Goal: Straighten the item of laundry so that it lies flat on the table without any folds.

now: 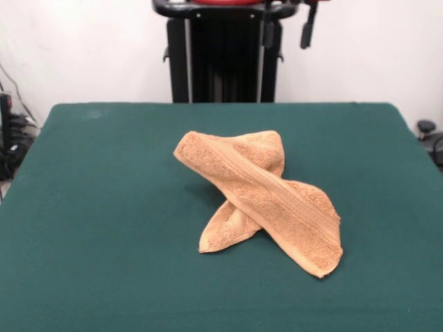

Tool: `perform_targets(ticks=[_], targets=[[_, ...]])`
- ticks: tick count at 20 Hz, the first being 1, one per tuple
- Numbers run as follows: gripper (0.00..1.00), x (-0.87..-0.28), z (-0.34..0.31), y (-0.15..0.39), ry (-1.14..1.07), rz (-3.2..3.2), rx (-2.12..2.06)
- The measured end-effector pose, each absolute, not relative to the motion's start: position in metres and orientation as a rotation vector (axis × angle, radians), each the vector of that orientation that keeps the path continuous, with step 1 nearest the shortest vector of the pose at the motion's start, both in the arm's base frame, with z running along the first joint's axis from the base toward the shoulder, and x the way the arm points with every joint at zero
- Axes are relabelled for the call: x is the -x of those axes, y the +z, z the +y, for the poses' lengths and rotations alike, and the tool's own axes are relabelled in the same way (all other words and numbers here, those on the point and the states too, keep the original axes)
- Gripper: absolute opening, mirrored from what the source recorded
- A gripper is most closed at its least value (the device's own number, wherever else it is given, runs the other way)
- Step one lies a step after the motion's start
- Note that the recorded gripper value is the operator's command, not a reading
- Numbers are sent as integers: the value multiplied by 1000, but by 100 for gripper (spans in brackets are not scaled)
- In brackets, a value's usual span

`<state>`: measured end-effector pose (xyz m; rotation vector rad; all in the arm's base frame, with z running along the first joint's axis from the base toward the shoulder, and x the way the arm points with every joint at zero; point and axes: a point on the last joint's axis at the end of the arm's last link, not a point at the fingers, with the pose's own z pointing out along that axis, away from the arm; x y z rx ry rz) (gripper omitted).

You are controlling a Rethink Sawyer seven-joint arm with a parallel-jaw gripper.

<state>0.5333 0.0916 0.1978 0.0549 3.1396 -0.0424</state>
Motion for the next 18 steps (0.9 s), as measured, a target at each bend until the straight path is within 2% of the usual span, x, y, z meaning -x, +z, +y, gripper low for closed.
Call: perform_targets(ticks=[6, 18], targets=[[100, -538, 68, 214, -52, 3109, -123], [100, -537, 41, 210, -72, 3116, -174]])
